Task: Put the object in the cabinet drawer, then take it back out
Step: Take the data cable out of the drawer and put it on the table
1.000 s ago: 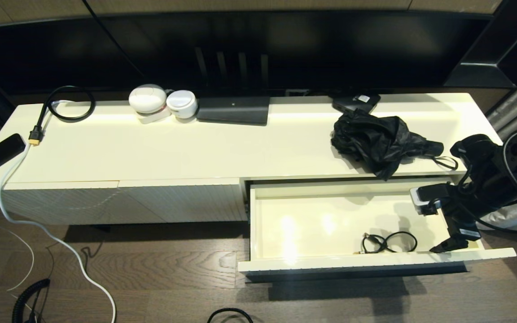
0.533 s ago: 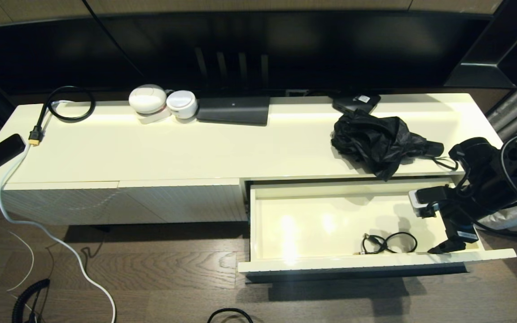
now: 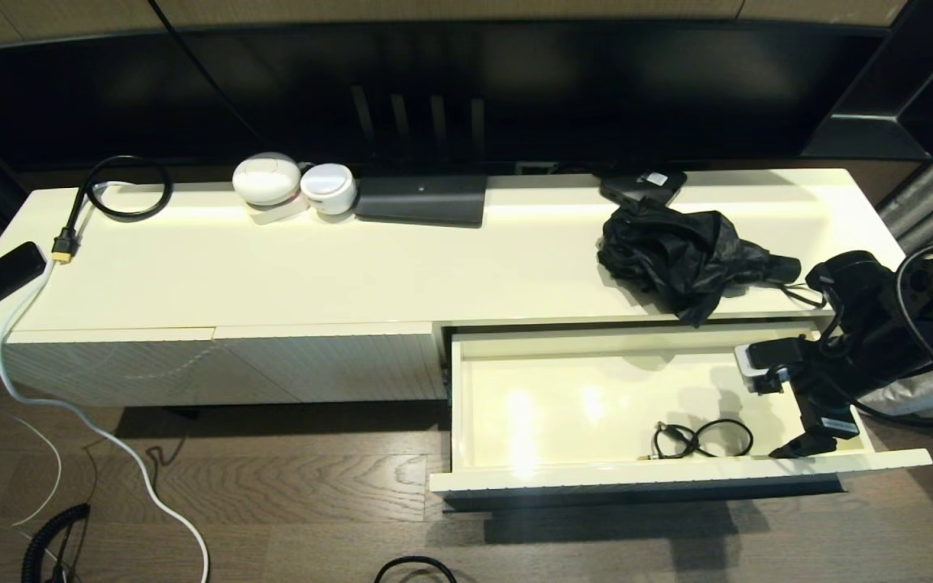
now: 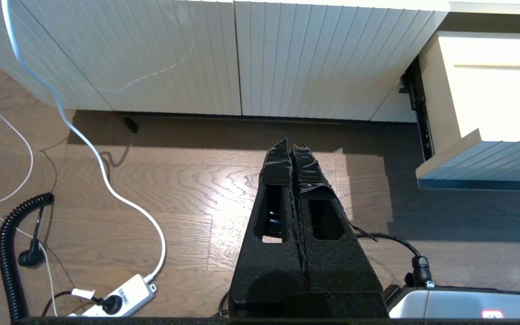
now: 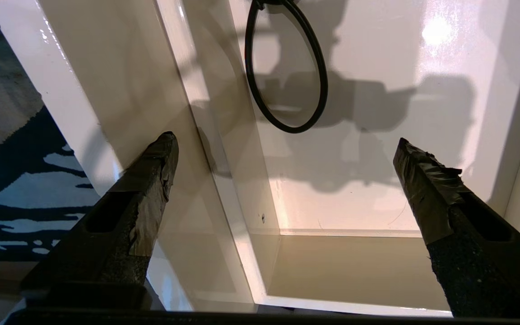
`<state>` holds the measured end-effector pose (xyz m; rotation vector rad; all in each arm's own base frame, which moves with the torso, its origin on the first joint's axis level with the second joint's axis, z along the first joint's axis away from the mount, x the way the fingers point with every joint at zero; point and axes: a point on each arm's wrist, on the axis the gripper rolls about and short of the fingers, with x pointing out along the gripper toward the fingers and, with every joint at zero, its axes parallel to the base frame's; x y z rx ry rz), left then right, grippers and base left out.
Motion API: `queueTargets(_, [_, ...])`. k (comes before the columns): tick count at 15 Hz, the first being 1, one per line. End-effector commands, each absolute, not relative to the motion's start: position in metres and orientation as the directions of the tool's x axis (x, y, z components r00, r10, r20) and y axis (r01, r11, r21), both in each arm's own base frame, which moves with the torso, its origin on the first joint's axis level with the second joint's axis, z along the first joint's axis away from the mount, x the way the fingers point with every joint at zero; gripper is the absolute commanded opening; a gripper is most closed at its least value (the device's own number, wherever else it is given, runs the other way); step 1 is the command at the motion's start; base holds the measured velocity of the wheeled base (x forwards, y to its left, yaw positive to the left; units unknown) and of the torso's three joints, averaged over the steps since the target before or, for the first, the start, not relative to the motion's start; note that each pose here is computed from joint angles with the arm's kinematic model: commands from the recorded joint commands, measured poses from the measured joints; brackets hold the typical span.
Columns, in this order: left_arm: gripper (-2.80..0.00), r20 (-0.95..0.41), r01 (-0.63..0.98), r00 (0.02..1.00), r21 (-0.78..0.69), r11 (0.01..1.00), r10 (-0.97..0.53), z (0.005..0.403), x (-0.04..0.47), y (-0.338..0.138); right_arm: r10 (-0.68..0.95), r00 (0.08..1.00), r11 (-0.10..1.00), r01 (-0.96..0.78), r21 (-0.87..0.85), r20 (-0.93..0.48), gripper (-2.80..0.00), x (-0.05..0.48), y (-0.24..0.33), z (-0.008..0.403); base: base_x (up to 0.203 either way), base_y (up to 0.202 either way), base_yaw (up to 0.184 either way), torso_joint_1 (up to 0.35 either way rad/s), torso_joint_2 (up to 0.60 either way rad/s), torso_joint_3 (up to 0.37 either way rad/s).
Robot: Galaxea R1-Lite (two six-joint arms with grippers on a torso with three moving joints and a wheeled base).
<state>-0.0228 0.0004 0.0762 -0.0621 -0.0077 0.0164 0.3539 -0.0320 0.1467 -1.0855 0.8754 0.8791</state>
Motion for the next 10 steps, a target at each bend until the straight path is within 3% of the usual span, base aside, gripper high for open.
queueTargets(1, [-2.8,0.008,-0.017,1.0,-0.063,0.998,0.018,0.0763,-0.0228,0.0004,0.155,0.401,0.215,-0.906,-0.366,-0.903,0.0,0.3575,-0.0319,0.1492,0.0,0.0,0.0,0.0,0.0,0.0])
queueTargets(10, [-2.8,0.008,-0.018,1.0,-0.063,0.998,0.018,0.0763,-0.0228,0.0003,0.149,0.415,0.214,-0.9,-0.38,-0.898,0.0,0.3661,-0.0323,0.1498,0.0,0.0,0.0,0.0,0.0,0.0])
